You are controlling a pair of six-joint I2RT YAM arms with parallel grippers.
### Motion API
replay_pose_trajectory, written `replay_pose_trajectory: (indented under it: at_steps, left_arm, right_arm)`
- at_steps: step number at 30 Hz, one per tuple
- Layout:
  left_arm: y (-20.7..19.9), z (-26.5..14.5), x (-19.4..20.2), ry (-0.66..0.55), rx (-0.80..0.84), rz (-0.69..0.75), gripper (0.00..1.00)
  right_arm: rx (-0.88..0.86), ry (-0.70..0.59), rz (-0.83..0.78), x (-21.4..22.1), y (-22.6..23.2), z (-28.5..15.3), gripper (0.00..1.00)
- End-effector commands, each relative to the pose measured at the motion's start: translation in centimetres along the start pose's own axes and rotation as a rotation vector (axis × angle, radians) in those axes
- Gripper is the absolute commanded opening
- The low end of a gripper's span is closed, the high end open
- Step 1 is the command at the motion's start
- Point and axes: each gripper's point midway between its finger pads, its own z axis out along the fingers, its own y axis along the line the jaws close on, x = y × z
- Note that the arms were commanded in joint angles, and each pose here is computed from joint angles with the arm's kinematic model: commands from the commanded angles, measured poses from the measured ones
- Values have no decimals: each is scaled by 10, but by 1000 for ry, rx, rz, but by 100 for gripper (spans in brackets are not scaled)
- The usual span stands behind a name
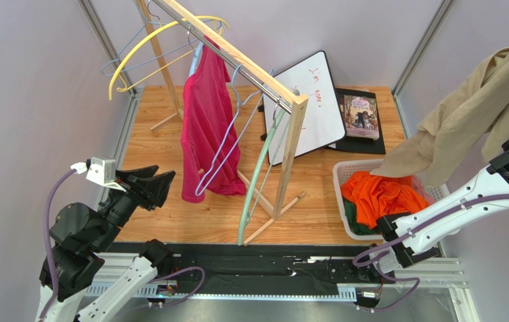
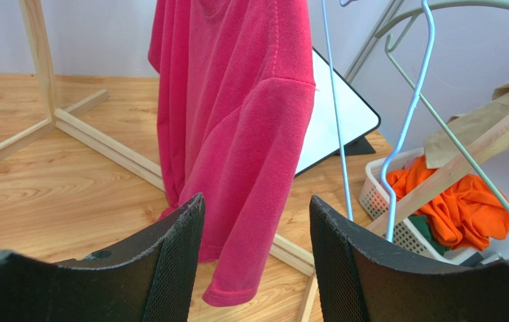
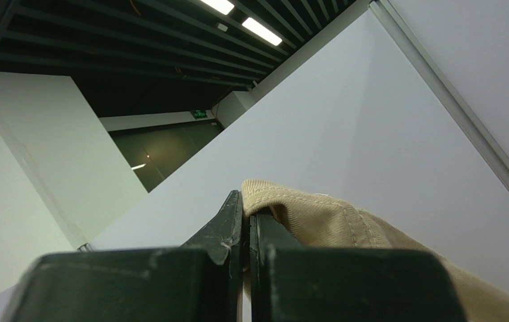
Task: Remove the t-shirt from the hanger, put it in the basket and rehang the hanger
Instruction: Place the tshirt into the basket
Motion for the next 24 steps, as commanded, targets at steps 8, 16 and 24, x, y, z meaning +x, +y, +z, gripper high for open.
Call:
replay_pose_trajectory:
  at_steps: [8,16,24]
  left_arm:
    - [-5,12,7,22,26,1,63]
    - [1,4,12,20,9,-6,63]
    - [-4,13,23,59,33,-5,63]
  right_arm:
    - [-153,99,-121,41,83,-30,0]
    - [-53,70,-326,48,52,-45,0]
    - [336,30,-349,55,-58,-90,0]
